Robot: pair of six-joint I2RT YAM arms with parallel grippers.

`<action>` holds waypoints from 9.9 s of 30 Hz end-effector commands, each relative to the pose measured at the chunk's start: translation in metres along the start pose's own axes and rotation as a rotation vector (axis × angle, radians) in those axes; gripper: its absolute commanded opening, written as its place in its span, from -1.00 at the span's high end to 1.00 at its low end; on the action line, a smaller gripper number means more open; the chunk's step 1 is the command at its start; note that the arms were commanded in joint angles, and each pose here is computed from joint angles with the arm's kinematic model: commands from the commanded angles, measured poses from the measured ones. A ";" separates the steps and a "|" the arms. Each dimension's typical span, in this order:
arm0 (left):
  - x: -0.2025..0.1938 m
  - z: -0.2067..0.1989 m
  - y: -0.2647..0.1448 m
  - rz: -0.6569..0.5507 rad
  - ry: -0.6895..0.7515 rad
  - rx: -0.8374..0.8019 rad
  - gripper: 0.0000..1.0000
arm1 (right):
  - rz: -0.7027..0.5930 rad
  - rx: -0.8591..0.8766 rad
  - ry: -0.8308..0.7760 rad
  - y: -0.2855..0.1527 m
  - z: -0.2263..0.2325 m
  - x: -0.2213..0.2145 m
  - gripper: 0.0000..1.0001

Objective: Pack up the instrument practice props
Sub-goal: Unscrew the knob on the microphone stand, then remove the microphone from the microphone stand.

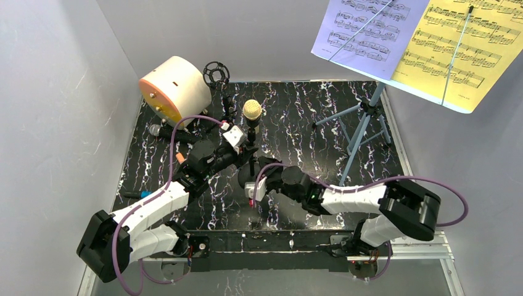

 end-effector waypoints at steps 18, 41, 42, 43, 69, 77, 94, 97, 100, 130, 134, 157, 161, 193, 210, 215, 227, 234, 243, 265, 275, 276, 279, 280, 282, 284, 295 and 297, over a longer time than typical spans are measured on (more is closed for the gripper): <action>-0.011 -0.009 0.000 0.036 -0.001 -0.039 1.00 | 0.022 -0.269 -0.230 0.011 -0.010 0.051 0.49; -0.008 -0.012 -0.003 0.018 0.009 -0.051 1.00 | -0.199 0.093 1.660 -0.020 -0.061 0.023 -0.62; -0.007 -0.012 -0.003 0.013 0.009 -0.052 1.00 | -0.198 0.108 1.721 -0.019 -0.061 0.018 -0.61; -0.007 -0.012 -0.003 0.012 0.010 -0.053 1.00 | -0.199 0.134 1.783 -0.018 -0.059 0.016 -0.60; -0.004 -0.011 -0.006 -0.008 0.015 -0.039 1.00 | -0.265 0.479 2.193 -0.002 -0.023 0.006 0.43; -0.005 -0.010 -0.006 -0.009 0.014 -0.034 1.00 | -0.287 0.445 1.933 -0.003 -0.028 0.004 0.97; -0.006 -0.010 -0.004 -0.013 0.008 -0.033 1.00 | -0.110 0.170 0.486 0.007 -0.008 0.000 0.97; -0.005 -0.010 -0.005 -0.015 0.010 -0.030 1.00 | -0.074 0.103 0.168 0.007 -0.006 0.005 0.97; -0.006 -0.010 -0.005 -0.013 0.011 -0.028 1.00 | -0.034 0.042 -0.005 0.007 -0.009 0.008 0.97; -0.008 -0.007 -0.006 -0.005 0.015 -0.013 1.00 | 0.004 -0.099 0.259 0.006 -0.010 0.038 -0.25; -0.008 -0.008 -0.006 -0.006 0.017 -0.015 1.00 | -0.062 0.021 0.642 -0.002 -0.013 0.033 -0.44; -0.006 -0.009 -0.007 -0.023 0.018 -0.021 1.00 | -0.232 0.355 2.111 -0.005 -0.017 -0.001 -0.30; -0.005 -0.009 -0.008 -0.026 0.019 -0.019 1.00 | -0.270 0.439 2.142 -0.002 -0.010 0.004 -0.14; -0.006 -0.009 -0.007 -0.021 0.016 -0.022 1.00 | 0.054 0.007 0.113 0.022 0.008 -0.033 0.97; -0.008 -0.007 -0.007 -0.017 0.014 -0.004 1.00 | 0.012 -0.228 -0.128 0.011 -0.011 -0.004 0.14; -0.007 -0.007 -0.007 -0.021 0.015 -0.008 1.00 | -0.046 -0.161 0.259 0.001 -0.007 0.000 -0.18; -0.006 -0.008 -0.007 -0.023 0.013 -0.012 1.00 | -0.239 -0.076 1.424 -0.025 -0.021 0.009 -0.59; -0.004 -0.008 -0.008 -0.031 0.013 -0.013 1.00 | -0.286 0.017 1.883 -0.018 -0.020 0.005 -0.55; -0.002 -0.009 -0.008 -0.038 0.013 -0.015 1.00 | -0.324 0.148 2.035 -0.005 -0.009 0.006 -0.19; -0.006 -0.009 -0.007 -0.028 0.015 -0.019 1.00 | -0.255 0.221 1.116 0.017 0.006 -0.023 0.95; -0.007 -0.009 -0.007 -0.026 0.014 -0.019 1.00 | -0.253 0.231 0.994 -0.005 0.003 -0.019 -0.07; -0.006 -0.009 -0.007 -0.026 0.015 -0.019 1.00 | -0.268 0.240 0.980 -0.007 0.001 -0.016 -0.10; -0.008 -0.009 -0.007 -0.023 0.017 -0.016 1.00 | -0.310 0.225 0.952 -0.011 -0.014 -0.007 -0.17; -0.008 -0.008 -0.007 -0.024 0.019 -0.014 1.00 | -0.322 0.210 0.956 -0.012 -0.021 -0.005 -0.19; -0.009 -0.008 -0.007 -0.027 0.021 -0.016 1.00 | -0.347 0.166 0.978 -0.014 -0.038 0.001 -0.23; -0.010 -0.009 -0.007 -0.028 0.023 -0.020 1.00 | -0.381 0.112 1.029 -0.018 -0.059 0.009 -0.28; -0.011 -0.012 -0.007 -0.035 0.030 -0.039 1.00 | -0.529 -0.007 1.296 -0.029 -0.133 0.043 -0.45; -0.010 -0.012 -0.007 -0.037 0.033 -0.043 1.00 | -0.540 -0.005 1.329 -0.026 -0.138 0.045 -0.43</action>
Point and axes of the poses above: each gripper's point midway between its finger pads, its own y axis out along the fingers, its own z axis along the line the jaws close on, x = y × z, the point moved 3 cm from there along -y, back along the fingers, and after that the axes turned 4 degrees about y, right-handed, at the moved point
